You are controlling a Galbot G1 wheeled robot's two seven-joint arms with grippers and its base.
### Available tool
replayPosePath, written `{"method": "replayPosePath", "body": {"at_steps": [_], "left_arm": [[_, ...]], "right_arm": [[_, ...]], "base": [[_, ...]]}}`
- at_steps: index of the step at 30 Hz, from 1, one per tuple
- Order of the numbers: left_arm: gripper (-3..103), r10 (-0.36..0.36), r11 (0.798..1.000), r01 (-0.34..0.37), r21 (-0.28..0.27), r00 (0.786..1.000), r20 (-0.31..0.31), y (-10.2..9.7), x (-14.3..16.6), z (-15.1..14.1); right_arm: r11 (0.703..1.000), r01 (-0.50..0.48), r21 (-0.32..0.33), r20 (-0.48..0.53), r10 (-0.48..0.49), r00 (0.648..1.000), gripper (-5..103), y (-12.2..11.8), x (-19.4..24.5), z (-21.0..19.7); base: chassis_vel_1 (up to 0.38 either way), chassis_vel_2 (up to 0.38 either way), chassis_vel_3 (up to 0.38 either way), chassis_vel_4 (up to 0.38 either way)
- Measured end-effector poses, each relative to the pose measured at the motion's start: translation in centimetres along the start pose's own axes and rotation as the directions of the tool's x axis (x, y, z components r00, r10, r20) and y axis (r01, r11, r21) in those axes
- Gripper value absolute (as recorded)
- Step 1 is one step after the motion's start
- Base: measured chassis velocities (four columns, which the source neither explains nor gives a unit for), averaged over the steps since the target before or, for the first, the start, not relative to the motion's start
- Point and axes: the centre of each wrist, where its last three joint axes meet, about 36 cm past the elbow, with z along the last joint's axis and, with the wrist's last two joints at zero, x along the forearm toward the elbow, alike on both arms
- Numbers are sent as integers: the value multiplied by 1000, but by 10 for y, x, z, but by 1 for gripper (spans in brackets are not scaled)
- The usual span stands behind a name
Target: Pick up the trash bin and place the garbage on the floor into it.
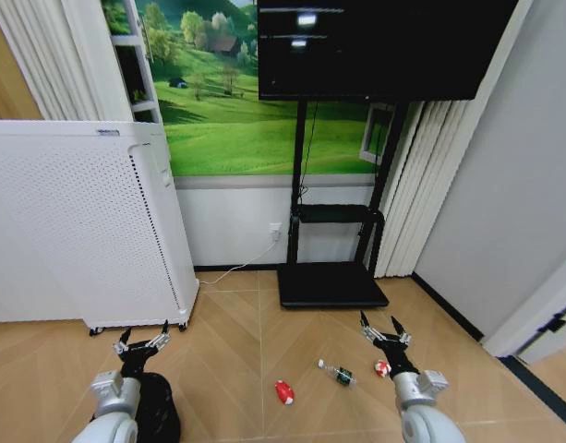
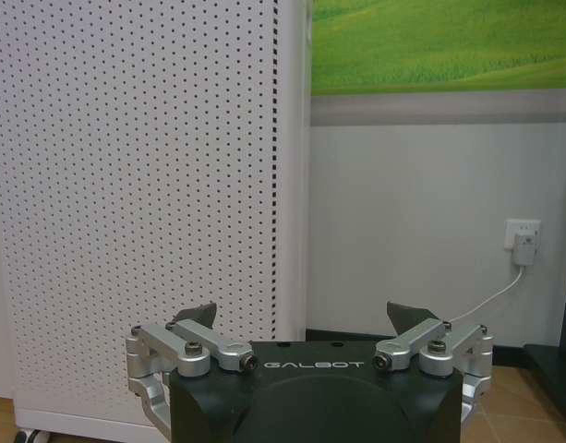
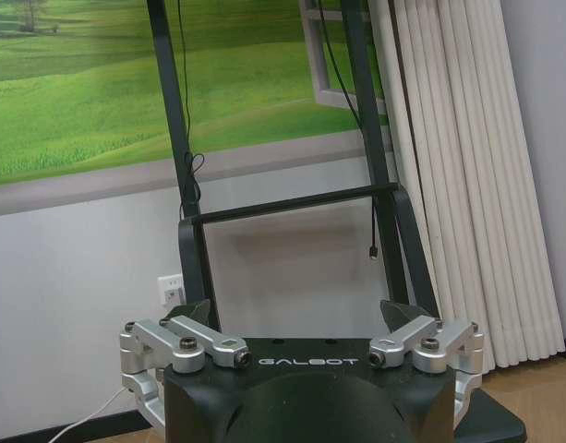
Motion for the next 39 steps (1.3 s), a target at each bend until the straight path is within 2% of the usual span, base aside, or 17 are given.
{"method": "replayPosePath", "body": {"at_steps": [6,9,13,16,18,20,21,22,24,25,26,27,28,31,32,35,39], "left_arm": [[100,1,1000,-1,3,1000,3,1,-1,2],[100,-2,1000,2,-20,1000,4,3,-1,1],[100,-17,994,14,-108,1000,-20,14,5,-8],[100,-30,990,24,-139,999,-36,19,10,-11],[100,-115,972,89,-218,988,-107,38,31,-14],[100,-144,964,108,-245,981,-133,45,39,-13],[100,-192,945,133,-297,965,-177,62,53,-11],[100,-192,945,133,-297,965,-177,62,53,-11],[100,-239,924,152,-351,946,-220,86,66,-7],[100,-239,924,152,-351,946,-220,86,66,-7],[100,-260,915,156,-373,934,-246,103,71,-4],[100,-251,917,140,-374,930,-268,123,74,0],[100,-251,917,140,-374,930,-268,123,74,0],[100,-196,931,89,-353,940,-280,150,69,16],[100,-196,931,89,-353,940,-280,150,69,16],[100,-135,968,53,-247,934,-330,153,57,41],[100,-111,978,37,-204,925,-364,148,53,55]], "right_arm": [[1000,2,-4,1,-2,1000,100,0,-1,2],[1000,2,-5,-2,-2,1000,100,0,-1,3],[1000,3,2,-2,-3,1000,100,-2,-2,2],[1000,3,3,-1,-3,1000,100,-3,-2,0],[1000,3,-11,6,-3,1000,100,-3,-5,-6],[1000,3,-13,8,-2,1000,100,-3,-5,-7],[1000,3,-16,10,-3,1000,100,-4,-6,-7],[1000,3,-16,10,-3,1000,100,-4,-6,-7],[1000,3,-17,11,-3,1000,100,-6,-6,-7],[1000,3,-17,11,-3,1000,100,-6,-6,-7],[1000,2,-16,13,-1,1000,100,-8,-7,-6],[1000,1,-19,16,-1,1000,100,-9,-8,-5],[1000,1,-19,16,-1,1000,100,-9,-8,-5],[1000,-1,-21,19,1,1000,100,-12,-10,-3],[1000,-1,-21,19,1,1000,100,-12,-10,-3],[1000,3,-25,21,-3,1000,100,-12,-12,-2],[1000,4,-26,21,-4,1000,100,-11,-12,-2]], "base": [[0,0,0,0],[0,0,0,0],[0,0,0,0],[0,0,0,0],[0,0,0,0],[0,0,0,0],[0,0,0,0],[0,0,0,0],[0,0,0,0],[0,0,0,0],[0,0,0,0],[0,0,0,0],[0,0,0,0],[0,0,0,0],[0,0,0,0],[0,0,0,0],[0,0,0,0]]}}
